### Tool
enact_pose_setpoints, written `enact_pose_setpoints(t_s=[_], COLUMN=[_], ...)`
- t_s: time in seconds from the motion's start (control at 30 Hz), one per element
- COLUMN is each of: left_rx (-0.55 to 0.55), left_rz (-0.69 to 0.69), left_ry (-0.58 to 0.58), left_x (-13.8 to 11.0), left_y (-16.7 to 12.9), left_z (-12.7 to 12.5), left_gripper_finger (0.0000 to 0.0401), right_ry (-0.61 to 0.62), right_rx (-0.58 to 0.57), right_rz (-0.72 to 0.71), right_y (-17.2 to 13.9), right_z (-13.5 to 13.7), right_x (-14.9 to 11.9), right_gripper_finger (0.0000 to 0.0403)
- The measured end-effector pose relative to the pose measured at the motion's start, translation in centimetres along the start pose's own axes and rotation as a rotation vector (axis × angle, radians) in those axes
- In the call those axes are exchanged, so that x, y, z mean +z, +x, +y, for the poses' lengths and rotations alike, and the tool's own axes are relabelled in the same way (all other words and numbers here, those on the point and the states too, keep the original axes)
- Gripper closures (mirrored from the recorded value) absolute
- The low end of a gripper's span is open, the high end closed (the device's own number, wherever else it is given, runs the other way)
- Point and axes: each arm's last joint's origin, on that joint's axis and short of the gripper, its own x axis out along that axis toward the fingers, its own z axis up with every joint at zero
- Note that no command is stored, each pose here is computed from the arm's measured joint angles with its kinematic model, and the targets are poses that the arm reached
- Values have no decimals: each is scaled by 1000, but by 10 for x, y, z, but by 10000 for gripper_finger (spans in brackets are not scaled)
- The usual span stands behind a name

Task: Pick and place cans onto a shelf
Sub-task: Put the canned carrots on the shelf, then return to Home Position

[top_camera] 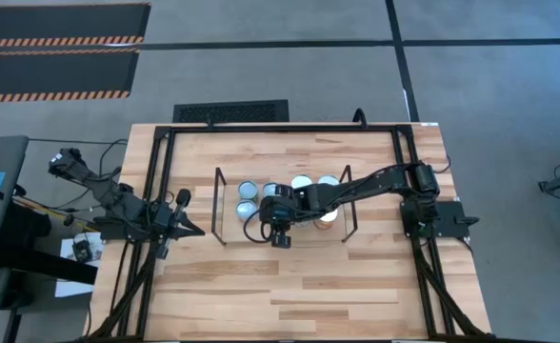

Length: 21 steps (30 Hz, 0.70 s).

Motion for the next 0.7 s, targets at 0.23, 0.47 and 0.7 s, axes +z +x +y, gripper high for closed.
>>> enact_pose_setpoints(t_s=[0.23, 0.47, 0.7], left_rx=[27, 25, 35], left_rz=[0, -1, -15], left_ry=[22, 40, 58], left_x=[0, 1, 2], left_y=[1, 2, 2], left_z=[3, 12, 24], left_gripper_finger=[401, 401, 401], right_ry=[-115, -295, -325], right_rx=[-30, -25, 15], right_rz=[-23, -96, -236], right_y=[-19, -58, -85], right_z=[17, 33, 20], right_x=[13, 26, 8], right_gripper_finger=[316, 392, 398])
